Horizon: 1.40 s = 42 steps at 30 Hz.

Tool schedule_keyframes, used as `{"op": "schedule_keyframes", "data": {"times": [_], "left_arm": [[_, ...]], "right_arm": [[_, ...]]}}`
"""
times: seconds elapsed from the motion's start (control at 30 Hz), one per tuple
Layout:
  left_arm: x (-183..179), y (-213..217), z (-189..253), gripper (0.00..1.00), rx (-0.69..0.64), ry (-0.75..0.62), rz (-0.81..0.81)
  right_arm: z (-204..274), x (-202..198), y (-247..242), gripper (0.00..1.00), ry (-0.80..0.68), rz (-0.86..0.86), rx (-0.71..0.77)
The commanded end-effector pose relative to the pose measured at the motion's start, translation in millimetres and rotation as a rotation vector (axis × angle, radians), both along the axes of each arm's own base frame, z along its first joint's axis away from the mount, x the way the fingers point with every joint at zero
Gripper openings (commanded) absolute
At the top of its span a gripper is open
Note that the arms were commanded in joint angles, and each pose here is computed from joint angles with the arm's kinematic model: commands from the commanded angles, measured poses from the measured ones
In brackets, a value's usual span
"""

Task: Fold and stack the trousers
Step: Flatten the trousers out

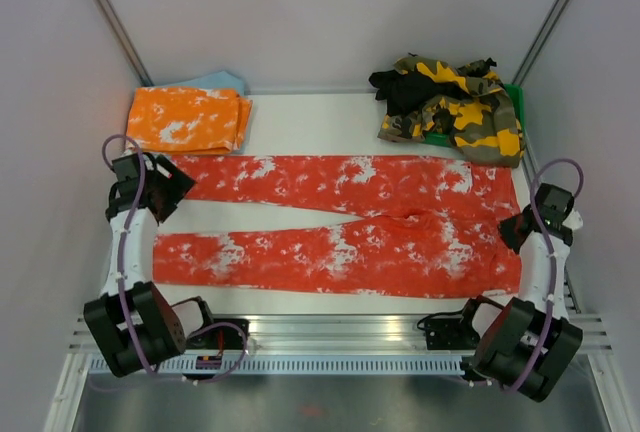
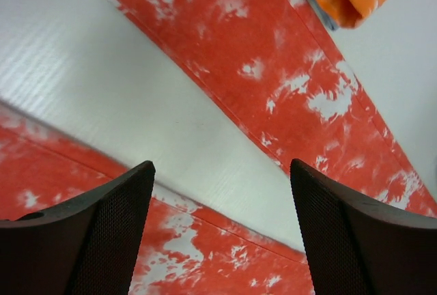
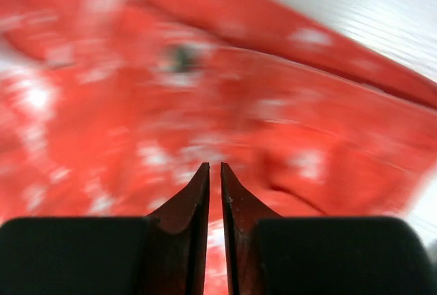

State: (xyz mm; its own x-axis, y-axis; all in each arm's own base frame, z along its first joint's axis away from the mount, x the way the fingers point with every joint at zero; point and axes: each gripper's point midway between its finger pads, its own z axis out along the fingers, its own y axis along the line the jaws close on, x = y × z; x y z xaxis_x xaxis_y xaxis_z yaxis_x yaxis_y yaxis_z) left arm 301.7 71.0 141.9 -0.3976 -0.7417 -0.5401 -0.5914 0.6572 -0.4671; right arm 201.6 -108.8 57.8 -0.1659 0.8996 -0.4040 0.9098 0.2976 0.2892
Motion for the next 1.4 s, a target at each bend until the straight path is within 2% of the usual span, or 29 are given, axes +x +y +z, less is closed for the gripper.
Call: {"op": "schedule_keyframes", "data": {"times": [0.0, 0.03, 0.1, 0.13, 0.17, 0.2, 0.23, 0.27, 0.3, 0.47, 0.6, 0.67, 0.9, 1.07, 1.2, 1.37], "left_arm": [[33.1, -19.6, -1.3, 0.85, 0.026, -0.028, -0.132], [40.0, -21.8, 1.1, 0.8, 0.031, -0.028, -0.141], [47.8, -22.5, -11.8, 0.6, 0.041, 0.017, -0.125], [52.6, -20.4, -14.4, 0.5, 0.046, 0.015, -0.114], [55.0, -17.9, -18.5, 0.26, 0.044, 0.021, -0.092], [57.1, -13.5, -30.2, 0.09, 0.044, 0.051, -0.066], [61.1, -11.8, -33.2, 0.02, 0.036, 0.052, -0.053], [64.0, -12.2, -37.7, 0.02, 0.021, 0.056, -0.044], [67.4, -18.2, -49.0, 0.02, -0.03, 0.071, -0.043], [87.3, -18.0, -75.6, 0.02, -0.119, 0.084, 0.044], [99.4, -14.2, -89.3, 0.02, -0.114, 0.097, 0.04], [99.0, -7.1, -94.8, 0.02, -0.092, 0.118, 0.068], [94.4, -2.8, -121.9, 0.02, -0.113, 0.235, 0.126], [93.3, -2.8, -142.2, 0.02, -0.164, 0.305, 0.14], [94.8, 5.7, -138.4, 0.02, -0.176, 0.289, 0.172], [83.2, 36.3, -137.4, 0.02, -0.203, 0.267, 0.238]], "right_arm": [[68.5, 70.7, 16.3, 0.19, -0.239, 0.304, -0.073], [81.9, 86.8, 14.2, 0.2, -0.275, 0.336, -0.092], [92.6, 103.6, 19.5, 0.18, -0.32, 0.389, -0.113], [103.2, 120.2, 18.5, 0.18, -0.39, 0.416, -0.152], [103.8, 126.1, 19.8, 0.19, -0.41, 0.43, -0.16], [98.1, 130.6, 23.1, 0.13, -0.419, 0.427, -0.153], [88.1, 136.2, 23.6, 0.08, -0.413, 0.429, -0.136], [85.4, 142.7, 23.6, 0.01, -0.421, 0.427, -0.135], [77.6, 146.5, 27.3, 0.0, -0.406, 0.434, -0.123], [18.0, 148.7, 37.4, 0.01, -0.283, 0.413, -0.051], [2.2, 148.3, 23.4, 0.0, -0.242, 0.362, -0.097], [-12.1, 142.6, 8.8, 0.0, -0.156, 0.31, -0.13], [-64.5, 125.7, -2.3, 0.0, 0.036, 0.273, -0.096], [-69.2, 114.6, -27.8, 0.0, 0.028, 0.197, -0.088], [-64.6, 112.0, -40.0, 0.0, 0.029, 0.199, -0.091], [-64.3, 112.3, -42.6, 0.0, 0.018, 0.185, -0.076]]}}
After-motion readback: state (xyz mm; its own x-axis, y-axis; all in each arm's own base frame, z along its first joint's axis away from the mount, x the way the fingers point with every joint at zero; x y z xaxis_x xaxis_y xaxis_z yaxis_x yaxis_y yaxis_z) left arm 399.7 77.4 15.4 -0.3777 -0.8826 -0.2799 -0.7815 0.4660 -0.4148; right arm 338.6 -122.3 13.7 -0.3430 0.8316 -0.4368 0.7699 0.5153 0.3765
